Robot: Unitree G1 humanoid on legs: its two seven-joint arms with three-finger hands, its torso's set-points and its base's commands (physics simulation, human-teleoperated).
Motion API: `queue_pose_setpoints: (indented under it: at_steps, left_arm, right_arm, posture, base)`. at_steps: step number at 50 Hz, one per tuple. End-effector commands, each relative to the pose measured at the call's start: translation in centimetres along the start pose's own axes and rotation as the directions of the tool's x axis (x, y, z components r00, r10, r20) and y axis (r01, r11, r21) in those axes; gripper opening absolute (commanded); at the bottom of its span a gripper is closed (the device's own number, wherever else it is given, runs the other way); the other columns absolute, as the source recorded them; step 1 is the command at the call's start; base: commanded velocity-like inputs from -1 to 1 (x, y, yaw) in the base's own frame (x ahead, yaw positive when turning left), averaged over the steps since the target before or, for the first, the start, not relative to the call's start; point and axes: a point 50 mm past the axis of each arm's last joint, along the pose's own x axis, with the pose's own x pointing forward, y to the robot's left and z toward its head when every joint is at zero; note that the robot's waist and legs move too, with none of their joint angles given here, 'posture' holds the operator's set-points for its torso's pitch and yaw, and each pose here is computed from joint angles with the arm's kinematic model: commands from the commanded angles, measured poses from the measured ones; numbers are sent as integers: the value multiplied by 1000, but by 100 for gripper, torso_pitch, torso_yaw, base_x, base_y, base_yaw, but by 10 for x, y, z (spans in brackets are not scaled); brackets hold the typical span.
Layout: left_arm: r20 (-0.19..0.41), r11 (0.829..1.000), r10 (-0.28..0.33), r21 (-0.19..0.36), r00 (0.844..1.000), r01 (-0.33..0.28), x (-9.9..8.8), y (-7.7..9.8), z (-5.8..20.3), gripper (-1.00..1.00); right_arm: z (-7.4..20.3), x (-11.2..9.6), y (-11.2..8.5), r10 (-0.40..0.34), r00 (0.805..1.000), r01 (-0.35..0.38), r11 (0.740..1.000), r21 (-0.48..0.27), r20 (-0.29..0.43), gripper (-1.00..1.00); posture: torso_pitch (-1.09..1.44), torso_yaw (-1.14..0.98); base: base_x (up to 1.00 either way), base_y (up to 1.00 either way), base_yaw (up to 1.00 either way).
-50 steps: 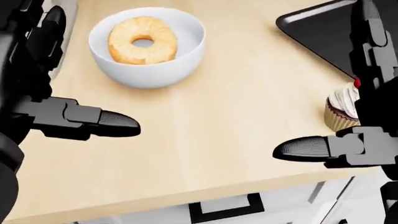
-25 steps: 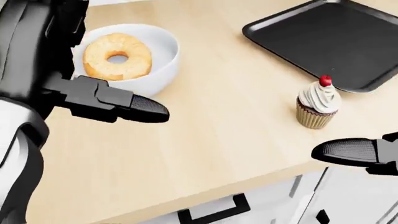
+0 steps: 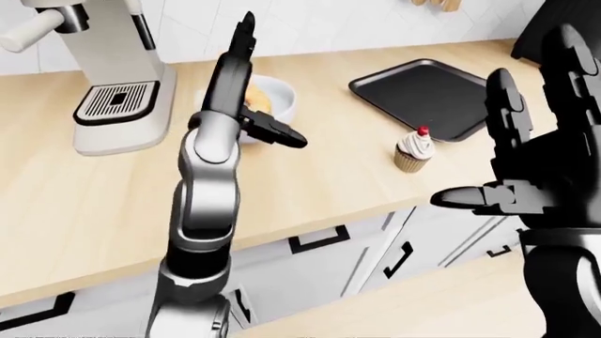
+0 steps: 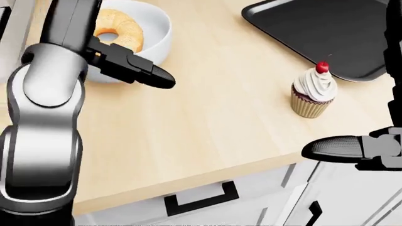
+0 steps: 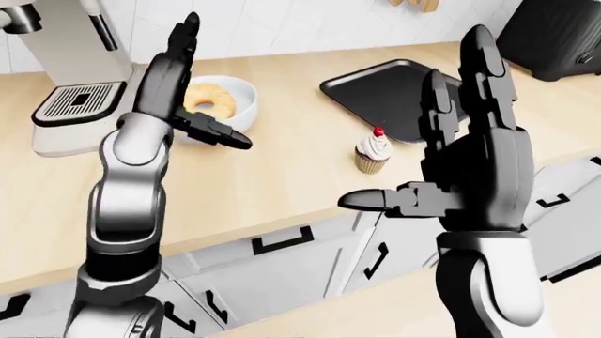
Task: Pick up the bowl with donut and place it on the tray. Pick up the cupcake and place it on the tray.
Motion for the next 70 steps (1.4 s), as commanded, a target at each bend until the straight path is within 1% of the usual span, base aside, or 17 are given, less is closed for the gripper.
queue_pose_setpoints:
  at_steps: [1,3,7,9,12,15,19,21,37,43,46,50,51,57,63,66,70]
  left_arm:
    - [117,994,69,81,991,-78,4,10,17,100]
    - [120,985,77,142,990,-94,9,7,13,100]
    - [123,972,79,209,989,-104,12,3,10,100]
    - [130,956,82,270,988,-115,12,1,7,100]
    - [127,945,77,308,989,-113,15,-3,3,100]
    - [98,942,86,317,991,-113,20,-6,-5,100]
    - [61,926,102,360,993,-118,23,-6,-15,100]
    - [50,922,103,371,993,-114,25,-8,-21,87]
    - [43,887,99,450,994,-108,30,-18,-39,47]
    - [50,858,71,506,996,-86,28,-26,-45,35]
    - [40,833,65,548,997,-76,27,-27,-48,33]
    - [16,820,52,569,999,-52,25,-31,-55,26]
    - [10,818,48,573,999,-45,24,-32,-55,14]
    - [-14,802,26,598,1000,-12,24,-36,-61,15]
    - [-14,799,18,601,1000,-6,24,-37,-60,-27]
    - [-13,799,15,602,1000,-4,21,-37,-59,-56]
    - [-16,801,13,599,1000,0,20,-38,-63,-76]
  right_arm:
    - [10,-1,1,8,998,-7,1000,-4,66,100]
    - [11,0,0,6,998,-6,1000,-4,68,100]
    - [12,0,0,4,998,-4,1000,-2,69,100]
    - [12,0,-1,2,998,-2,1000,-1,71,100]
    - [12,0,-1,1,997,-1,1000,0,72,100]
    - [11,-1,-1,2,998,-2,1000,0,70,100]
    - [8,-1,-3,-1,998,1,1000,0,68,100]
    - [9,-1,-2,0,998,0,1000,0,68,100]
    - [7,-2,-2,1,998,-1,1000,-1,69,100]
    - [8,-2,-2,1,998,-1,1000,-1,68,100]
    - [8,-2,-2,0,998,0,1000,-1,69,100]
    - [7,-3,-3,-1,998,1,1000,-1,68,100]
    - [7,-3,-3,-2,998,2,1000,0,68,100]
    - [9,-3,-3,-2,997,2,1000,-1,72,100]
    - [10,-3,-3,-3,997,3,1000,-1,75,100]
    - [10,-4,-3,-5,997,5,1000,0,74,100]
    - [10,-4,-4,-6,997,6,1000,-1,73,100]
  posture:
    - [0,0]
    - [0,0]
    - [0,0]
    - [0,0]
    - [0,0]
    - [0,0]
    - [0,0]
    - [0,0]
    - [0,0]
    - [0,0]
    - [0,0]
    - [0,0]
    - [0,0]
    - [0,0]
    - [0,0]
    - [0,0]
    - [0,0]
  base:
    - [0,0,0]
    - [0,0,0]
    - [0,0,0]
    - [0,0,0]
    - [0,0,0]
    - [0,0,0]
    - [0,0,0]
    - [0,0,0]
    - [0,0,0]
    - [0,0,0]
    - [0,0,0]
    - [0,0,0]
    - [0,0,0]
    - [0,0,0]
    - [0,0,0]
    - [0,0,0]
    - [0,0,0]
